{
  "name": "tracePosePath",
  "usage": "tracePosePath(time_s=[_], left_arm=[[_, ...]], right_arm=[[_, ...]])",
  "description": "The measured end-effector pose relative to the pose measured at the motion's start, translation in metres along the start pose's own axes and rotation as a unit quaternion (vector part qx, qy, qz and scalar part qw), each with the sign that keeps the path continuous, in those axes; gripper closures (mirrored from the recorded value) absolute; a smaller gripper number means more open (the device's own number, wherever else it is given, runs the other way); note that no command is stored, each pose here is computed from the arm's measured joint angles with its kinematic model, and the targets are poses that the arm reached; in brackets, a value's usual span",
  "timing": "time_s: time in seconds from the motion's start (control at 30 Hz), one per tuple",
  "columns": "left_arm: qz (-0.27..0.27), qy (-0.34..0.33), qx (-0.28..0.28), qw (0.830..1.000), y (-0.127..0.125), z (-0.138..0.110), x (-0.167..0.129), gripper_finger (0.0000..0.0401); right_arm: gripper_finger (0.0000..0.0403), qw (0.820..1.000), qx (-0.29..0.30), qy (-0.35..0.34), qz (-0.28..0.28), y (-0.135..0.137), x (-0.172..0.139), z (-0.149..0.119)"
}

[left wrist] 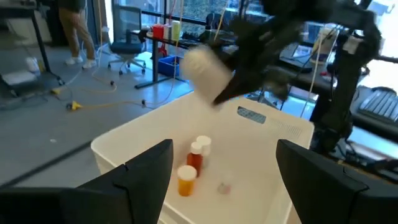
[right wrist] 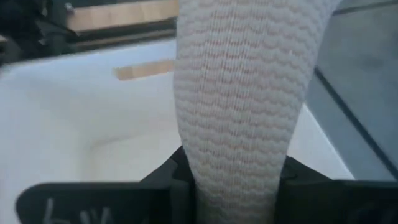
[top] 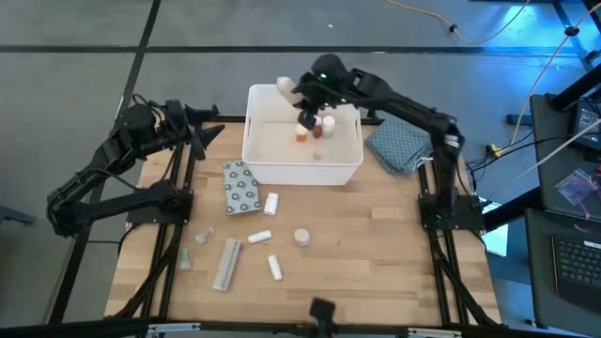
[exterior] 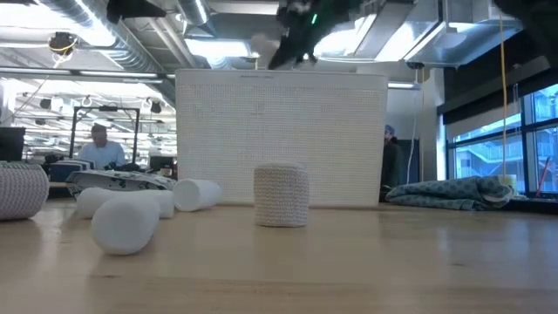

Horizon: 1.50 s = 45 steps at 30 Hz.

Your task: Pick & place medical supplies in basket/bin

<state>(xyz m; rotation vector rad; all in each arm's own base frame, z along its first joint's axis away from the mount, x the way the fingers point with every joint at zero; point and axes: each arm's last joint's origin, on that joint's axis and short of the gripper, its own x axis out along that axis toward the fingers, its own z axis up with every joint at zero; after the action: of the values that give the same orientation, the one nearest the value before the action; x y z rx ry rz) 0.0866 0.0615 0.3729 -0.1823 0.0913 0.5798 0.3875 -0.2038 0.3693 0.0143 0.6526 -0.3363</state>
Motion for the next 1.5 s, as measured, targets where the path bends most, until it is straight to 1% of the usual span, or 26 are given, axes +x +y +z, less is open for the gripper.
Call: tracePosePath(time_s=[0.07,0.2,0.37,0.47,0.53,0.67,0.73,0.9,1.13,1.4,1.5], left_arm=[[0.0,0.0,0.012,1.0,0.0,0.0,0.0,0.0124],[0.013,-0.001,0.033,0.999,0.001,0.0,0.0,0.0124],[0.047,-0.005,0.037,0.998,0.003,0.0,0.0,0.0124],[0.062,-0.006,0.037,0.997,0.004,0.001,0.0,0.0124],[0.074,-0.008,0.037,0.997,0.004,0.001,0.0,0.0124],[0.095,-0.01,0.037,0.995,0.005,0.001,-0.001,0.0124],[0.103,-0.01,0.037,0.994,0.006,0.001,-0.001,0.0124],[0.105,-0.011,0.037,0.994,0.006,0.001,-0.001,0.0124],[0.107,-0.011,0.037,0.994,0.006,0.001,-0.001,0.0124],[0.114,-0.012,0.037,0.993,0.007,0.001,-0.001,0.0124],[0.114,-0.012,0.037,0.993,0.007,0.001,-0.001,0.0124]], right_arm=[[0.0314,1.0,-0.008,0.02,0.016,-0.013,0.025,-0.013],[0.0314,0.997,-0.044,0.063,0.019,-0.029,0.065,-0.037],[0.0314,0.99,-0.091,0.104,0.037,-0.029,0.104,-0.061],[0.0314,0.984,-0.127,0.12,0.043,-0.028,0.118,-0.071],[0.031,0.983,-0.13,0.123,0.044,-0.028,0.124,-0.075],[0.0298,0.983,-0.128,0.122,0.043,-0.028,0.131,-0.078],[0.0296,0.982,-0.125,0.135,0.049,-0.025,0.131,-0.081],[0.0293,0.974,-0.125,0.167,0.092,-0.009,0.129,-0.086],[0.0291,0.972,-0.142,0.154,0.108,0.012,0.132,-0.081],[0.029,0.97,-0.147,0.154,0.115,0.021,0.133,-0.08],[0.0282,0.971,-0.147,0.153,0.115,0.021,0.133,-0.08]])
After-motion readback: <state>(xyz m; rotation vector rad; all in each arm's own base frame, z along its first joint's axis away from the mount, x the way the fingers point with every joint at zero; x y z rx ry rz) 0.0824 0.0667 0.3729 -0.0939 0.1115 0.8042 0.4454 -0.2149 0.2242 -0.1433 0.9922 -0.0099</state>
